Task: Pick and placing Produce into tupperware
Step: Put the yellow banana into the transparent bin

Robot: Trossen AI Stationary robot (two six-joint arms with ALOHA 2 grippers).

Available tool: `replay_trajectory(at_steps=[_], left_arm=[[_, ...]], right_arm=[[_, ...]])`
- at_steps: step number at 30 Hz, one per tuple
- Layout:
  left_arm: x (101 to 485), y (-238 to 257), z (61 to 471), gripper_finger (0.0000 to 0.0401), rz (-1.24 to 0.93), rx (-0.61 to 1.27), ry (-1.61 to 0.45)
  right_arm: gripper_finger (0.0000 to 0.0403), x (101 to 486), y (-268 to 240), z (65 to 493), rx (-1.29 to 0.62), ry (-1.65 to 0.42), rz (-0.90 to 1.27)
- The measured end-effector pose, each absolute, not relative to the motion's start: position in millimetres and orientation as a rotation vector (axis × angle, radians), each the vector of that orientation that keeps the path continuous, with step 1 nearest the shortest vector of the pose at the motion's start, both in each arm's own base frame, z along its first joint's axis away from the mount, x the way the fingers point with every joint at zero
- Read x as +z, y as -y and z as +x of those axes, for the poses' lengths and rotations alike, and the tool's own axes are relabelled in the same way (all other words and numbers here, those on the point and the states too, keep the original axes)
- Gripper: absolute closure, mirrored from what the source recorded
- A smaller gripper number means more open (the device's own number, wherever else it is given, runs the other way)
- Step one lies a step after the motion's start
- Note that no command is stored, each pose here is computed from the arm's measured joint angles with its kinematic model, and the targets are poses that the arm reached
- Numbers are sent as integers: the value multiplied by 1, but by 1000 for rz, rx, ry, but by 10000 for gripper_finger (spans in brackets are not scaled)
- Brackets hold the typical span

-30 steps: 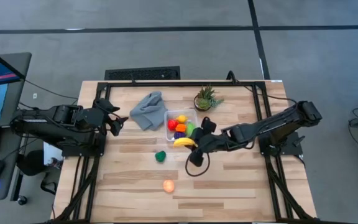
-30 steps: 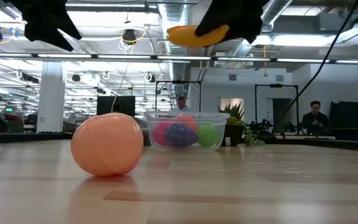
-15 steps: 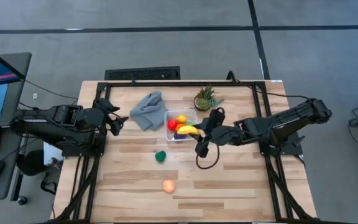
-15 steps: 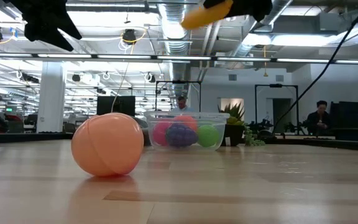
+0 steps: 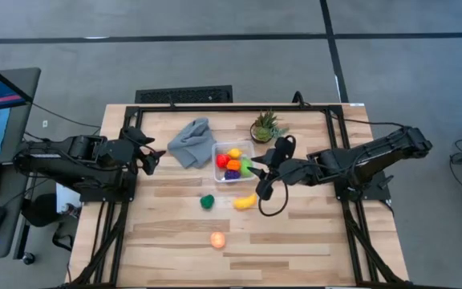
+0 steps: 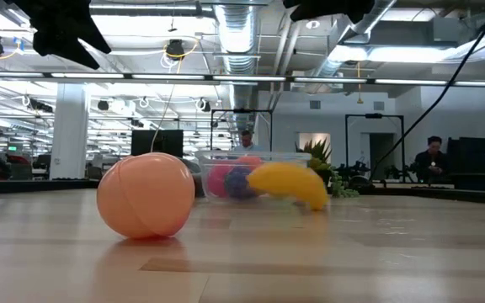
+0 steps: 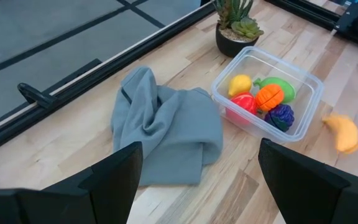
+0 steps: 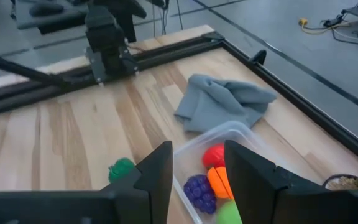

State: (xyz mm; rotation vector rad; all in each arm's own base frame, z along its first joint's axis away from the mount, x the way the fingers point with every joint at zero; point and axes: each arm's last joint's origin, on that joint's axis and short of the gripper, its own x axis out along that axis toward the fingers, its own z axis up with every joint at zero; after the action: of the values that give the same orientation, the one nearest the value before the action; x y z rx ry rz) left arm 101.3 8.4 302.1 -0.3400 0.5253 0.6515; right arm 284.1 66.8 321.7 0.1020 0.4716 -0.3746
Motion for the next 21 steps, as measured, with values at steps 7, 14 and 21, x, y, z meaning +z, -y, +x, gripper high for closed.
replay_trajectory(at_steps=[7, 14, 21], left_arm=[[302, -8, 101, 93, -338, 656, -524], [302, -9, 101, 93, -335, 659, -522], [302, -9, 101, 93, -331, 667, -519]], right_arm=[[232, 316, -73, 280, -364, -529, 86], [225, 304, -79, 275, -330, -640, 108], [209, 285, -84, 279, -215, -769, 75]])
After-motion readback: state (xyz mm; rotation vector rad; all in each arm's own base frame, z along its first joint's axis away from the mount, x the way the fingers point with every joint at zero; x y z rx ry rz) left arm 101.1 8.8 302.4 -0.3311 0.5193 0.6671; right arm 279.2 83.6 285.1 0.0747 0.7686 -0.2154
